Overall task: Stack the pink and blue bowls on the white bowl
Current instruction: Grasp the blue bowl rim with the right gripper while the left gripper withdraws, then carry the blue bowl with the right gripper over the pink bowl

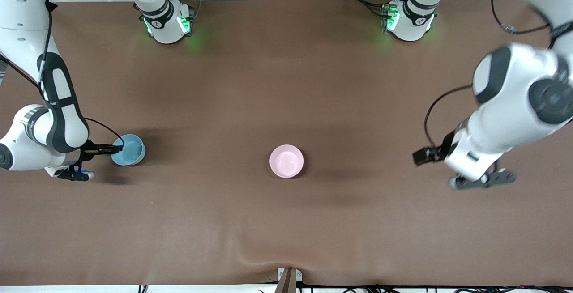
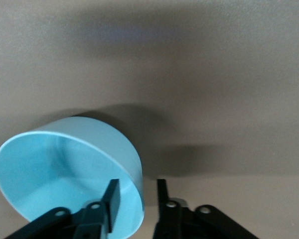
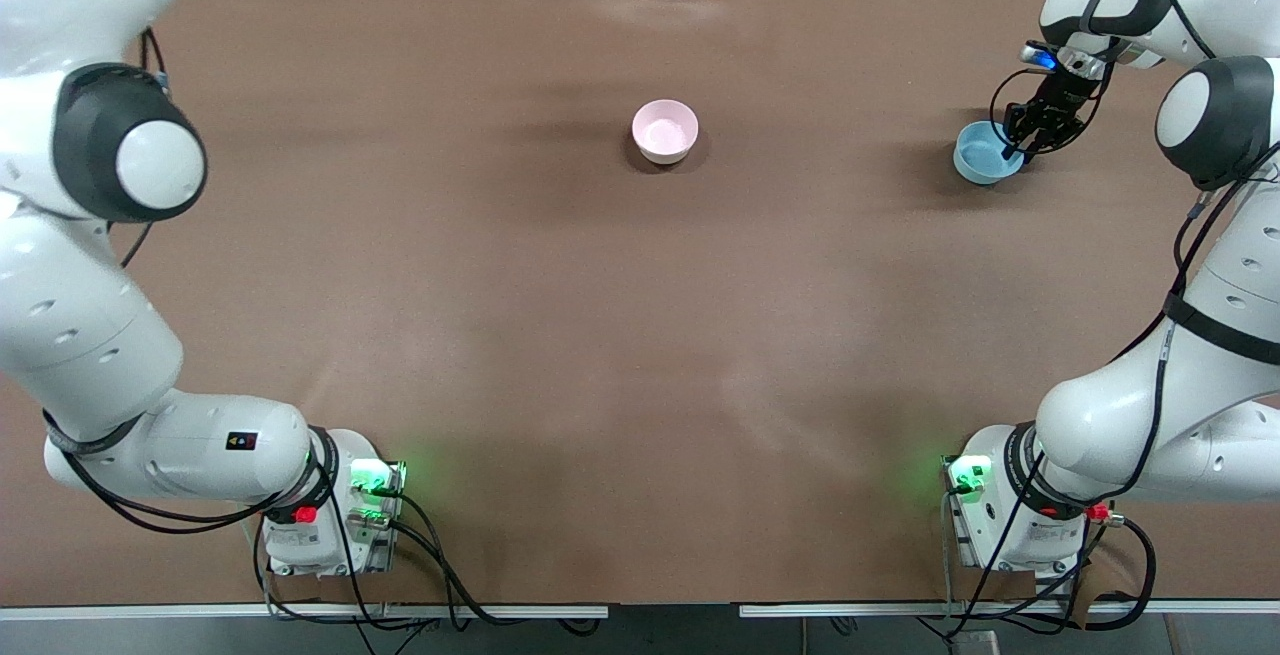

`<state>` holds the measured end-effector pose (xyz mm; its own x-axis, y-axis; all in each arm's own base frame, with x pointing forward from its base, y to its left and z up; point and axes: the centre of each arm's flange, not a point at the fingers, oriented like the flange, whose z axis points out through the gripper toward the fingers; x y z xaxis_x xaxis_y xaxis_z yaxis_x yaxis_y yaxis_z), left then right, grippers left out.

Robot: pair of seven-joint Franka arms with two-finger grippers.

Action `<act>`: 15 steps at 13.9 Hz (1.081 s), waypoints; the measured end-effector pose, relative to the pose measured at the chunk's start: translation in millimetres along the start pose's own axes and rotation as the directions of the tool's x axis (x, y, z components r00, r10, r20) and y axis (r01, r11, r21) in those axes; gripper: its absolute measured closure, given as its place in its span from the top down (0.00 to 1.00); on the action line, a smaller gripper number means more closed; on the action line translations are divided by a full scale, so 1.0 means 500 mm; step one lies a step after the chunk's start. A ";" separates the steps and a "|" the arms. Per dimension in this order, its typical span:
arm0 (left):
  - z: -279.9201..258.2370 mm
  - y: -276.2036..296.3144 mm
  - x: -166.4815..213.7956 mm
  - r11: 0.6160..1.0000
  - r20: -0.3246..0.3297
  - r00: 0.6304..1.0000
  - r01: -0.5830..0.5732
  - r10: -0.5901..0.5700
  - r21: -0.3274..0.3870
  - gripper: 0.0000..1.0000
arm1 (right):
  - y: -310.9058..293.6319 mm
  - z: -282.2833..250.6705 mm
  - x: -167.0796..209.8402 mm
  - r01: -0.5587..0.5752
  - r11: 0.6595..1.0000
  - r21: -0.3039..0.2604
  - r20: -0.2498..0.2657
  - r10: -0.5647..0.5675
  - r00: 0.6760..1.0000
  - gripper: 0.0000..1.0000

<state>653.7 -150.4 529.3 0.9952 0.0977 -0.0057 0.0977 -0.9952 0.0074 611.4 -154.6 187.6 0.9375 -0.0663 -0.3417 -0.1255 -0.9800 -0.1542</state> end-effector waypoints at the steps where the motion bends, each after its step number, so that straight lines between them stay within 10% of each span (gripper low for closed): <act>1: -0.041 -0.012 -0.023 1.000 0.006 1.000 -0.027 0.027 0.014 1.00 | 0.000 0.002 0.001 0.000 1.000 -0.001 -0.002 0.000 1.000 0.20; 3: -0.111 -0.062 -0.057 0.998 0.014 0.999 -0.053 0.052 0.040 1.00 | 0.000 0.000 0.002 0.000 1.000 0.001 -0.003 0.000 1.000 0.02; 10: -0.284 -0.170 -0.189 0.997 0.040 0.997 -0.065 0.063 0.046 1.00 | -0.033 -0.113 -0.006 0.028 1.000 0.005 -0.062 -0.028 0.998 0.02; 15: -0.323 -0.231 -0.252 0.997 0.036 0.997 -0.074 0.073 0.026 1.00 | -0.142 -0.208 -0.048 0.072 0.986 0.147 -0.075 -0.061 0.995 0.02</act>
<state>517.7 -46.7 690.4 0.9988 0.0245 -0.0412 0.0238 -0.9996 -0.0182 631.6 -103.0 303.3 0.9651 -0.0199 -0.2611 -0.1042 -0.9439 -0.3134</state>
